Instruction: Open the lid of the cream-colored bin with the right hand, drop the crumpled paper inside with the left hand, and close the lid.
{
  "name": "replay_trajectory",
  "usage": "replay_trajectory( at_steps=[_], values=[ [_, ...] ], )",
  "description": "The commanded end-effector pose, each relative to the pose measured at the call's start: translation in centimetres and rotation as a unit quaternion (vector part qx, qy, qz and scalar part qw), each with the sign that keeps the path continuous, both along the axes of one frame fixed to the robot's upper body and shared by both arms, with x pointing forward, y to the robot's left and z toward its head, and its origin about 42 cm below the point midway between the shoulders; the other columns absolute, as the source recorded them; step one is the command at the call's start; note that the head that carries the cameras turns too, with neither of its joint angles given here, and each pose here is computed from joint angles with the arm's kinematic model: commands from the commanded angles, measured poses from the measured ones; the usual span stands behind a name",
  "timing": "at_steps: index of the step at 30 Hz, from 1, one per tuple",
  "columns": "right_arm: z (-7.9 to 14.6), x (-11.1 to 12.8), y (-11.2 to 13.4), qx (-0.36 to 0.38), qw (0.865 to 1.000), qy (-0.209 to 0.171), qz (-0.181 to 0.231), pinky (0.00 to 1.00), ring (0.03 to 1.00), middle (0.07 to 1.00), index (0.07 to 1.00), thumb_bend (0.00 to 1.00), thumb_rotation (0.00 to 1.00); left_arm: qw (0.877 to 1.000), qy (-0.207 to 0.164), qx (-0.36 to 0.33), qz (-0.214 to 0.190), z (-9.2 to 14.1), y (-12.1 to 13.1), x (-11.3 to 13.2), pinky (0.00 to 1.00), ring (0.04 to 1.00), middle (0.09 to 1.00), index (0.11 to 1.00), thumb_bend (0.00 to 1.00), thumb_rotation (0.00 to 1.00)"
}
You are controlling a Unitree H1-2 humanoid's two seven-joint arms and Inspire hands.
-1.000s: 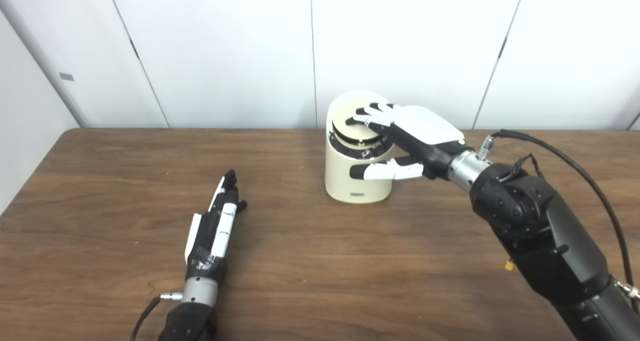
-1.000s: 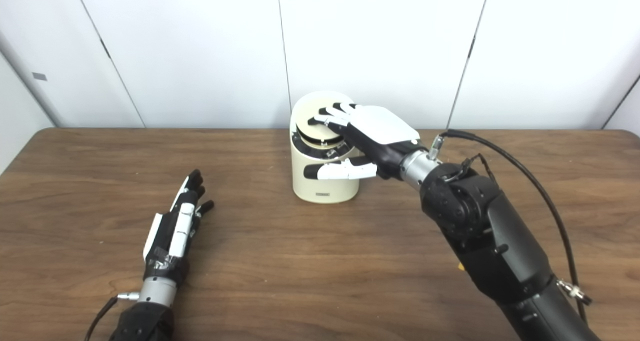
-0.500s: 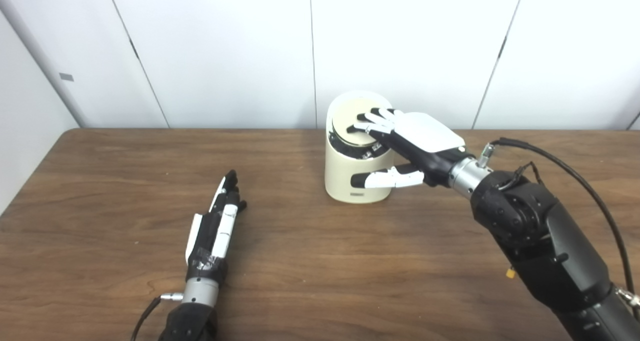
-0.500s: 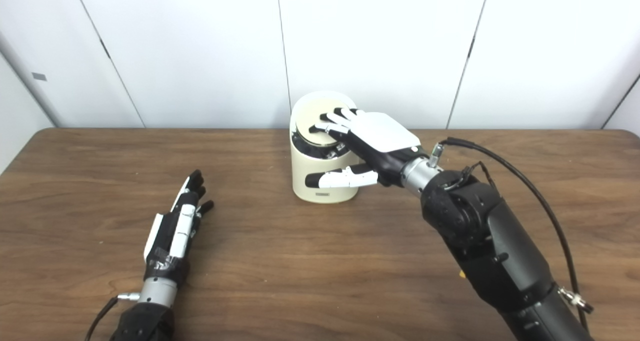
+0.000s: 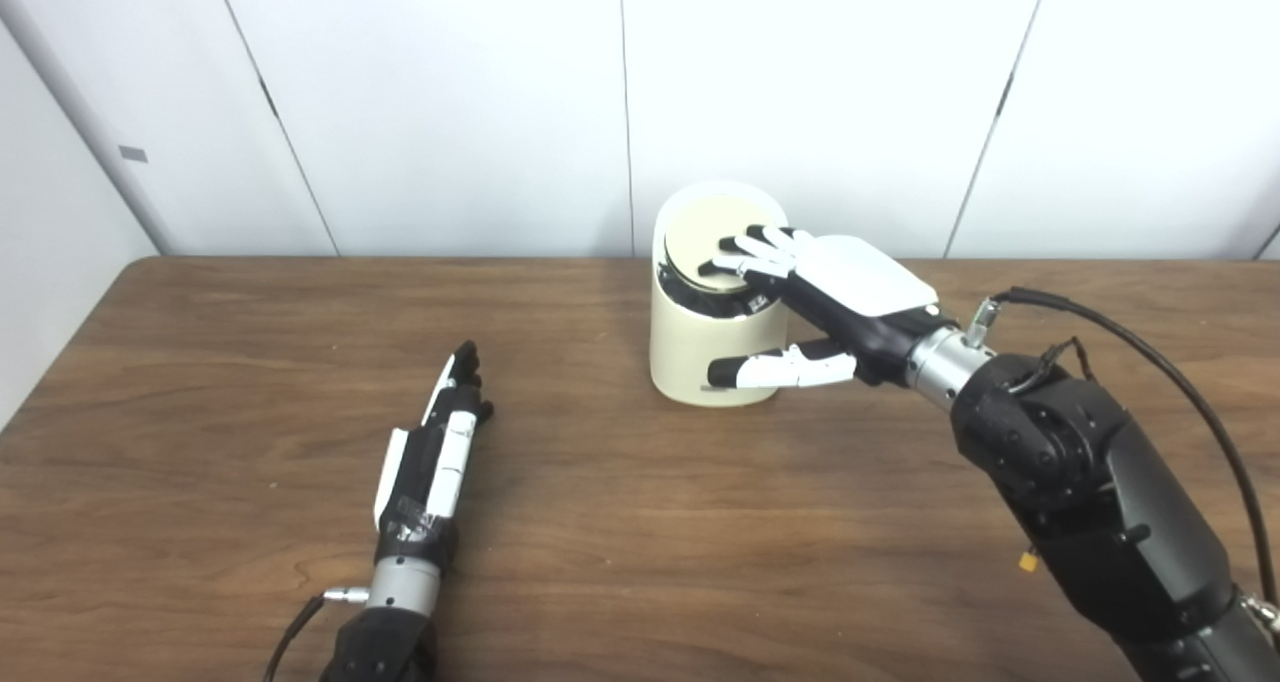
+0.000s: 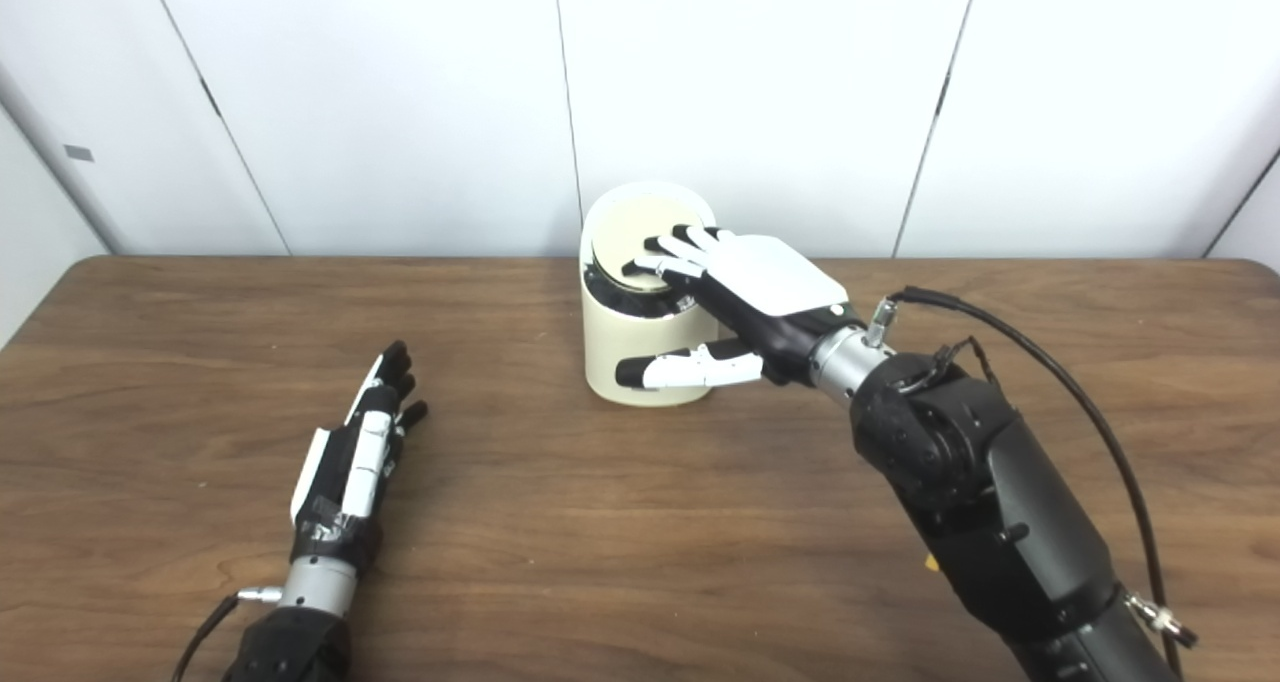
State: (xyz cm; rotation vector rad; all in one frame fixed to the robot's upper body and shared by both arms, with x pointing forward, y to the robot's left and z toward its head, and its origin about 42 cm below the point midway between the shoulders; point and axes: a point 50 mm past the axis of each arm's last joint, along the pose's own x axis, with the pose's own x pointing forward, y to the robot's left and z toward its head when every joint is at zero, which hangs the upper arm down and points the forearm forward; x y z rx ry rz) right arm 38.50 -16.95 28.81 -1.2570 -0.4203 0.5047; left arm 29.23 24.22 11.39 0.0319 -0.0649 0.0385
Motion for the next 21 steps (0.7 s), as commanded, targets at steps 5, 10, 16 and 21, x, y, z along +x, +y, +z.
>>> replay_trajectory(
  at_steps=[5,10,16,21],
  values=[
    [1.85,0.05,-0.1,-0.004,0.999,-0.032,0.001,1.0,1.0,0.968,0.88,0.64,1.0,1.0,0.031,0.001,0.002,-0.66,0.09,-0.27,1.0,1.0,1.0,1.0,0.77,0.9],
    [1.77,0.14,-0.04,-0.005,1.0,-0.028,-0.001,1.0,1.0,0.966,0.881,0.65,1.0,0.999,0.033,0.001,0.004,-0.56,0.02,-0.36,1.0,1.0,1.0,1.0,0.78,0.9],
    [1.67,0.24,0.17,-0.005,1.0,-0.023,-0.001,1.0,1.0,0.966,0.886,0.66,1.0,0.999,0.032,-0.001,0.003,-0.48,-0.08,-0.37,1.0,1.0,1.0,1.0,0.78,0.9],
    [1.49,0.34,0.32,-0.01,1.0,-0.019,0.002,1.0,1.0,0.969,0.901,0.66,1.0,1.0,0.028,0.002,0.005,-0.45,-0.12,-0.39,1.0,1.0,1.0,1.0,0.78,0.89]
  ],
)
